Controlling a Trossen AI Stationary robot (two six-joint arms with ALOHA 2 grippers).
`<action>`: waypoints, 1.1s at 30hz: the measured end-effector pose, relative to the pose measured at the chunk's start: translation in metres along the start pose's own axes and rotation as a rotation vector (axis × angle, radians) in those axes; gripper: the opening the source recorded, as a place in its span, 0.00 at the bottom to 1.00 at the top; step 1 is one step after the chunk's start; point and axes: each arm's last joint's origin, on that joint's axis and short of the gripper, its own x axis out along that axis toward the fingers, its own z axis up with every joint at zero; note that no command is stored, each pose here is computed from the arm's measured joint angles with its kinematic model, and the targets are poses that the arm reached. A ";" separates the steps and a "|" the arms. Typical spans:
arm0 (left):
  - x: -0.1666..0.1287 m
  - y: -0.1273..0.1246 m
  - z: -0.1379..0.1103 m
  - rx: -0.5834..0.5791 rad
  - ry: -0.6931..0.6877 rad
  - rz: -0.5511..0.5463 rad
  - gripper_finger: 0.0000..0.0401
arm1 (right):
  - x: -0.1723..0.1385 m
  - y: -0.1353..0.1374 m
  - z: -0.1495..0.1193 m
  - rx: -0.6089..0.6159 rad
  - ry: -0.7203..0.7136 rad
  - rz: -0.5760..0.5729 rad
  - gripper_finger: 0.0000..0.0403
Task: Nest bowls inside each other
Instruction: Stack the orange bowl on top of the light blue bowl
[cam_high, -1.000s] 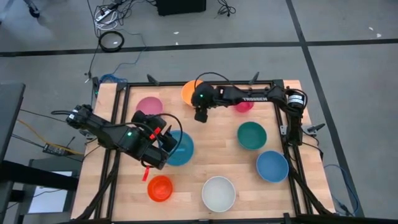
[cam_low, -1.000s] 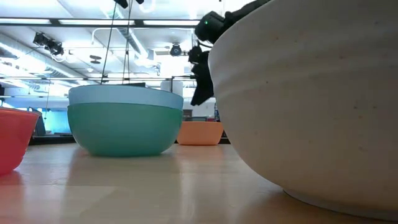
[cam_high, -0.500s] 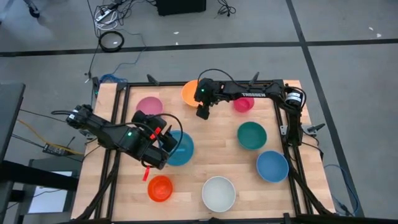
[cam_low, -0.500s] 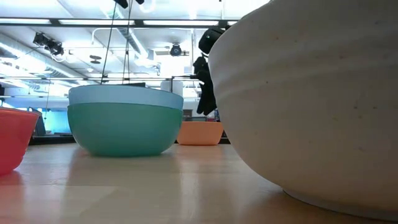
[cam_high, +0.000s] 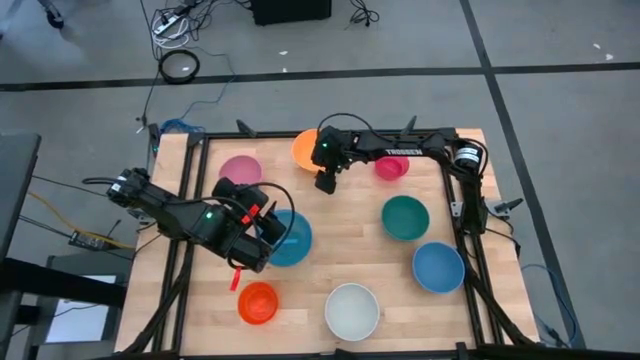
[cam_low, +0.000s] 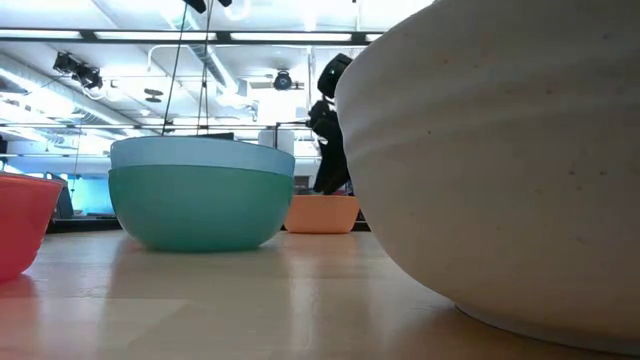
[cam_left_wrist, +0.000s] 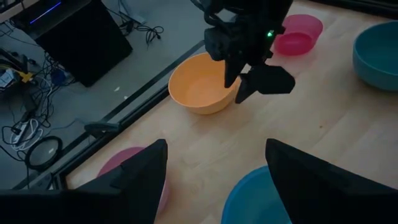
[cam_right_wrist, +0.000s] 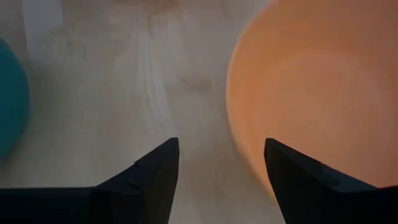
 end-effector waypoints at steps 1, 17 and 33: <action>0.000 0.000 0.000 0.000 0.000 0.000 0.70 | 0.001 -0.001 0.001 0.000 -0.010 -0.003 0.55; 0.000 0.000 0.000 0.001 0.000 0.000 0.70 | 0.004 -0.027 -0.002 0.026 -0.007 -0.057 0.50; 0.000 0.000 0.000 -0.002 0.000 -0.001 0.70 | 0.037 -0.030 -0.020 0.043 0.095 -0.009 0.46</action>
